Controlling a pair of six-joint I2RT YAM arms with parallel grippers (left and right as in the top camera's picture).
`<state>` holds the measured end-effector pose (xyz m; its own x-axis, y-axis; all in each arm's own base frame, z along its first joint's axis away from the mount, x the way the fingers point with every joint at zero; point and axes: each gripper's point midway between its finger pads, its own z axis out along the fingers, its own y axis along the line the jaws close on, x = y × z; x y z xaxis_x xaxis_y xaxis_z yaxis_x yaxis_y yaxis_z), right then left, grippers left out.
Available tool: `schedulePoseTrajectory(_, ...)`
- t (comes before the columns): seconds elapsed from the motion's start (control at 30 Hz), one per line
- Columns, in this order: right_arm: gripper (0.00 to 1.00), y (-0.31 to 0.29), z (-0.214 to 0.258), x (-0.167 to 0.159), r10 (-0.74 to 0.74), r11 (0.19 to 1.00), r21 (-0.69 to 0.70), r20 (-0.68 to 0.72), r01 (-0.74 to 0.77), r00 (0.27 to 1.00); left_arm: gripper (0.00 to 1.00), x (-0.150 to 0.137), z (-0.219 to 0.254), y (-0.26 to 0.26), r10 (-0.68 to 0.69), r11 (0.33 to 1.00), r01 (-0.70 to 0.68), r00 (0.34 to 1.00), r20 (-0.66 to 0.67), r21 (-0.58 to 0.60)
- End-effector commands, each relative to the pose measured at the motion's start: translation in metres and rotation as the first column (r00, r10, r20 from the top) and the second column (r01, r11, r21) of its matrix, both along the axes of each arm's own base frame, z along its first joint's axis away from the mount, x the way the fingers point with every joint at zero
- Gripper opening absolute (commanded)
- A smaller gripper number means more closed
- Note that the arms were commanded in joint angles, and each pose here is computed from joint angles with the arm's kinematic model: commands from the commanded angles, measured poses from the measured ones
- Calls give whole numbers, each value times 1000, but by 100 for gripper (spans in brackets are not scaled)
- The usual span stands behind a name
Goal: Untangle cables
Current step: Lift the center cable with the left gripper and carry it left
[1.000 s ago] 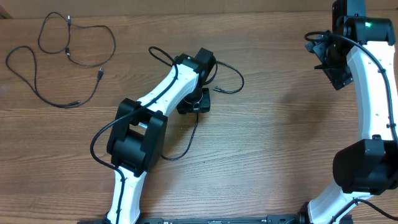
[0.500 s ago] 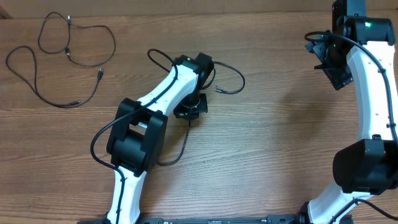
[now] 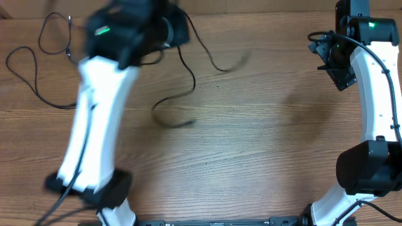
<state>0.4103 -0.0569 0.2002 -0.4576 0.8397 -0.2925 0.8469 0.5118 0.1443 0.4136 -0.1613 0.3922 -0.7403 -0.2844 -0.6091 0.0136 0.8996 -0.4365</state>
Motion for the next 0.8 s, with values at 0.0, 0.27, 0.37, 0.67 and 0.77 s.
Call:
schedulePoseTrajectory(0.0,100,-2,5,1,0,1000,-13,15,0,1000,5,-18,51,8,20,982,-6,997,75,-189)
schedulePoseTrajectory(0.27,100,-2,5,1,0,1000,-13,15,0,1000,4,-42,36,66,323,880,-364,930,-177,-306)
schedulePoseTrajectory(0.37,100,-2,5,1,0,1000,-13,15,0,1000,4,-52,12,85,470,781,-559,820,-328,-277)
schedulePoseTrajectory(0.67,100,-2,5,1,1,1000,-13,15,-1,1000,4,-28,59,36,241,803,-312,949,-202,-508)
schedulePoseTrajectory(0.77,100,-2,5,1,0,1000,-13,15,0,1000,5,-30,71,17,137,831,-186,982,-131,-525)
